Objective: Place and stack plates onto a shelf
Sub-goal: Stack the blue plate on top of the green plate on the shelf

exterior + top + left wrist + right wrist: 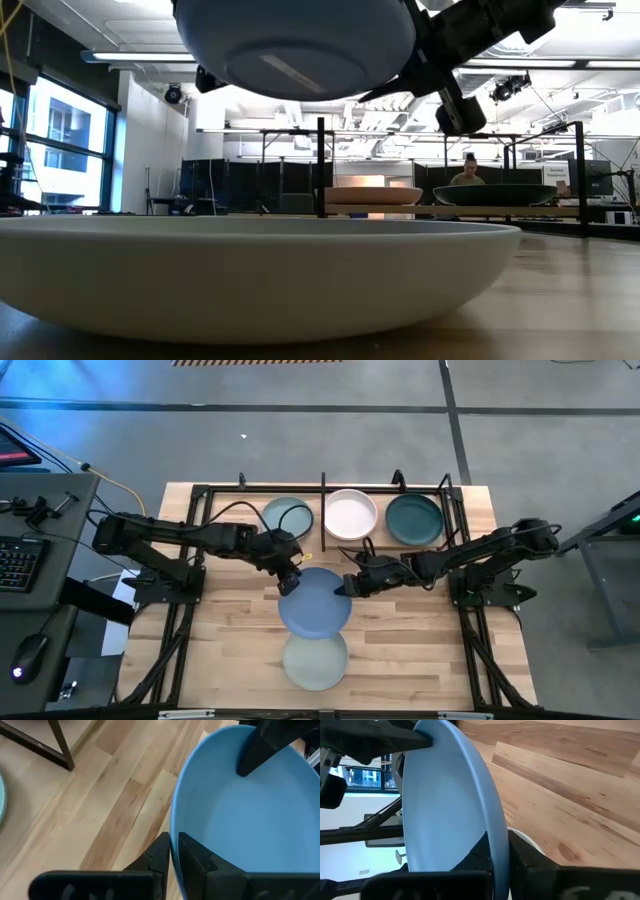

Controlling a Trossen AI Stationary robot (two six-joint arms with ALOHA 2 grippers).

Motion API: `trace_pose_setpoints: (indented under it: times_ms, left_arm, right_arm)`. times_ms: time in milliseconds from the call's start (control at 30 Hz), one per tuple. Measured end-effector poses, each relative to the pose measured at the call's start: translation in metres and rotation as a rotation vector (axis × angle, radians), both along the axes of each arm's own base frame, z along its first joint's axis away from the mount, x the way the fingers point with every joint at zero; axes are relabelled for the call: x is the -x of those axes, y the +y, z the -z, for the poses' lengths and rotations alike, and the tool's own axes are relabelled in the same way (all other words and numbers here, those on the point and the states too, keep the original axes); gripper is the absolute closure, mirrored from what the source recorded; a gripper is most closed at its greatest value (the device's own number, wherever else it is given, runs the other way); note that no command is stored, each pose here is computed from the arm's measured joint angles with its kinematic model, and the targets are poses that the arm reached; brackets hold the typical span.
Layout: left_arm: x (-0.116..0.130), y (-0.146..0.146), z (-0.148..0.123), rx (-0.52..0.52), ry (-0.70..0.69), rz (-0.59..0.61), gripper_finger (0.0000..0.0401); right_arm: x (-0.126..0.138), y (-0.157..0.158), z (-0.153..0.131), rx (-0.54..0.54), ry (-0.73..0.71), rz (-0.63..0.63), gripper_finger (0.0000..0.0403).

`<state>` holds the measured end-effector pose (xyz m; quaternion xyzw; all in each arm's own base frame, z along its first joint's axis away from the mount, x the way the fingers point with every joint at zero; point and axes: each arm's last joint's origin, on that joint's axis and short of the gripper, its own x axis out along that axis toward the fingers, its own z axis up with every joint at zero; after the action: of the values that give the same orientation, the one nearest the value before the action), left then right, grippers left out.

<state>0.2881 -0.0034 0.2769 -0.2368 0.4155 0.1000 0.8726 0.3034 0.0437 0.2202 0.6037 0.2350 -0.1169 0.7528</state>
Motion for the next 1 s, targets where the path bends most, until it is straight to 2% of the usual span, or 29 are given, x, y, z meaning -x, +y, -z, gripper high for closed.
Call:
trace_pose_setpoints:
  times_ms: [167, 267, 400, 533, 700, 800, 1000]
  left_arm:
    - [0.009, 0.01, -0.01, -0.012, -0.025, -0.016, 0.0355]
    - [0.023, 0.022, -0.027, -0.025, -0.087, -0.056, 0.0345]
    - [0.055, 0.038, -0.058, -0.041, -0.215, -0.133, 0.0336]
    - [0.094, 0.043, -0.09, -0.123, -0.379, -0.166, 0.0334]
    - [0.135, 0.039, -0.114, -0.232, -0.519, -0.251, 0.0335]
    - [0.15, 0.035, -0.121, -0.258, -0.569, -0.288, 0.0335]
    - [0.157, 0.033, -0.124, -0.271, -0.591, -0.318, 0.0335]
  right_arm:
    - [0.0, 0.0, 0.0, 0.005, 0.004, 0.0, 0.039]
    - [0.002, -0.001, 0.0, 0.008, 0.018, -0.004, 0.0394]
    - [0.01, -0.009, -0.004, 0.014, 0.062, -0.059, 0.0399]
    - [0.036, -0.028, -0.024, 0.076, 0.107, -0.022, 0.0399]
    - [0.084, -0.047, -0.052, 0.175, 0.159, 0.184, 0.04]
    - [0.109, -0.053, -0.06, 0.23, 0.202, 0.39, 0.04]
    - [0.13, -0.056, -0.053, 0.288, 0.285, 0.747, 0.04]
